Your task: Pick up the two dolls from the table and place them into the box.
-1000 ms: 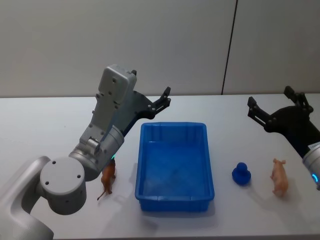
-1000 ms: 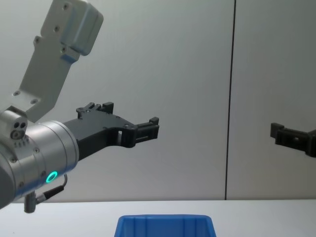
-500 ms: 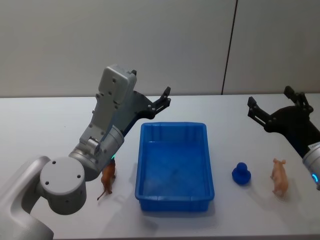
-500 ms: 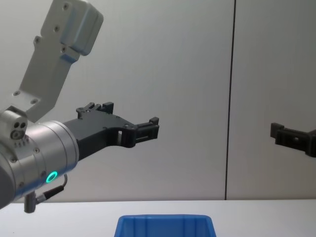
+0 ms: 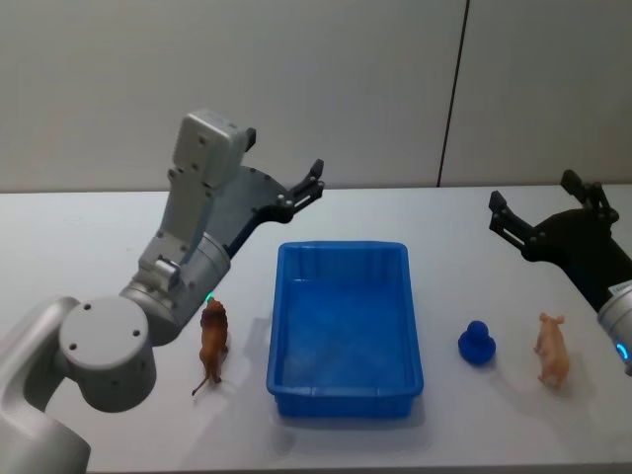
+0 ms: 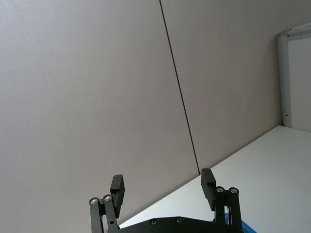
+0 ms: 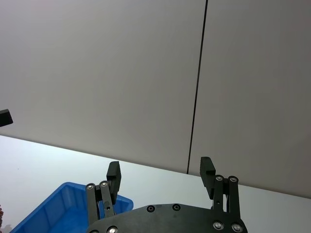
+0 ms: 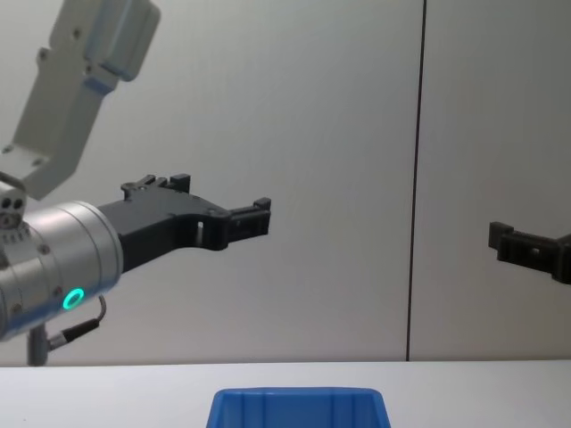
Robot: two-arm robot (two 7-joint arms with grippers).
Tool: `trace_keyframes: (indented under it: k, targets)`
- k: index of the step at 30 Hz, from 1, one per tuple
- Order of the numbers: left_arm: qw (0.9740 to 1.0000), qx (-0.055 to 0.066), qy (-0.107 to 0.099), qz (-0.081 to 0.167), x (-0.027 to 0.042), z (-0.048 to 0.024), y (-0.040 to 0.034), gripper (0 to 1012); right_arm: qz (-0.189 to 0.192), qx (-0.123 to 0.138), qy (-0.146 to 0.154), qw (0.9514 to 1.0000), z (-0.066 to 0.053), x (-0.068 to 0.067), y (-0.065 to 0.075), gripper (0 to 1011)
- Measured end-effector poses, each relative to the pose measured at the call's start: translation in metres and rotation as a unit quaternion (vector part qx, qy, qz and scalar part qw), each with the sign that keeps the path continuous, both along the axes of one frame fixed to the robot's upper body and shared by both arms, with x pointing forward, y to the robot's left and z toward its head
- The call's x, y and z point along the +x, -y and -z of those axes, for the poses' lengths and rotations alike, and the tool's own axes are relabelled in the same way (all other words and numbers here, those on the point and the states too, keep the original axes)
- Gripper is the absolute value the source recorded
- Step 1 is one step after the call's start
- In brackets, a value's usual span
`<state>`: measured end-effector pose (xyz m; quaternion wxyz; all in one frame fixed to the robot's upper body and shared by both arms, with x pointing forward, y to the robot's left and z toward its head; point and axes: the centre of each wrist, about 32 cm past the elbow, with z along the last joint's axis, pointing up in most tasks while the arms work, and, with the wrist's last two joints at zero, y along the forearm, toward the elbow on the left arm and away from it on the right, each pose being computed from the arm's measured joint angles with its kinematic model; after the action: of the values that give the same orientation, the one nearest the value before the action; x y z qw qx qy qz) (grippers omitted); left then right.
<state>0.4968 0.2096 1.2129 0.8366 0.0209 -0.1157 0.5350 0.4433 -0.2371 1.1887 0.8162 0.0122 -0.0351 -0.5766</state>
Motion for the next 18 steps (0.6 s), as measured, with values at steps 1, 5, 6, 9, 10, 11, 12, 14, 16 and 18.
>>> trace_keyframes:
  k: [1,5,6,9,10,11,12,14,16,18]
  targets:
    - [1.0000,-0.001,-0.001,-0.001,0.0005,-0.0007,-0.0012,1001,0.000,0.000,0.000,1.0000,0.000,0.000,0.000,1001]
    - [0.9999,-0.010,-0.012,-0.004,0.0023,-0.0030,-0.0066,1001,0.000,0.000,0.000,1.0000,0.000,0.000,0.000,1001]
    - [0.9998,-0.011,-0.014,-0.004,0.0025,-0.0032,-0.0072,1001,0.000,0.000,0.000,1.0000,0.000,0.000,0.000,1001]
    - [0.9995,-0.017,-0.027,-0.008,0.0037,-0.0032,-0.0111,1001,0.000,0.000,0.000,1.0000,0.000,0.000,0.000,1001]
    - [0.9994,-0.018,-0.030,-0.008,0.0039,-0.0031,-0.0117,1001,0.000,0.000,0.000,1.0000,0.000,0.000,0.000,1001]
    - [0.9990,-0.021,-0.038,-0.010,0.0044,-0.0029,-0.0136,1001,0.000,0.000,0.000,1.0000,0.000,0.000,0.000,1001]
    - [0.9990,-0.021,-0.038,-0.010,0.0044,-0.0029,-0.0136,1001,0.000,0.000,0.000,1.0000,0.000,0.000,0.000,1001]
    - [0.9984,-0.025,-0.050,-0.013,0.0051,-0.0024,-0.0160,1001,0.000,0.000,0.000,1.0000,0.000,0.000,0.000,1001]
    - [0.9974,-0.028,-0.064,-0.016,0.0057,-0.0017,-0.0185,1001,0.000,0.000,0.000,1.0000,0.000,0.000,0.000,1001]
    - [0.9967,-0.030,-0.073,-0.018,0.0060,-0.0010,-0.0199,1001,0.000,0.000,0.000,1.0000,0.000,0.000,0.000,1001]
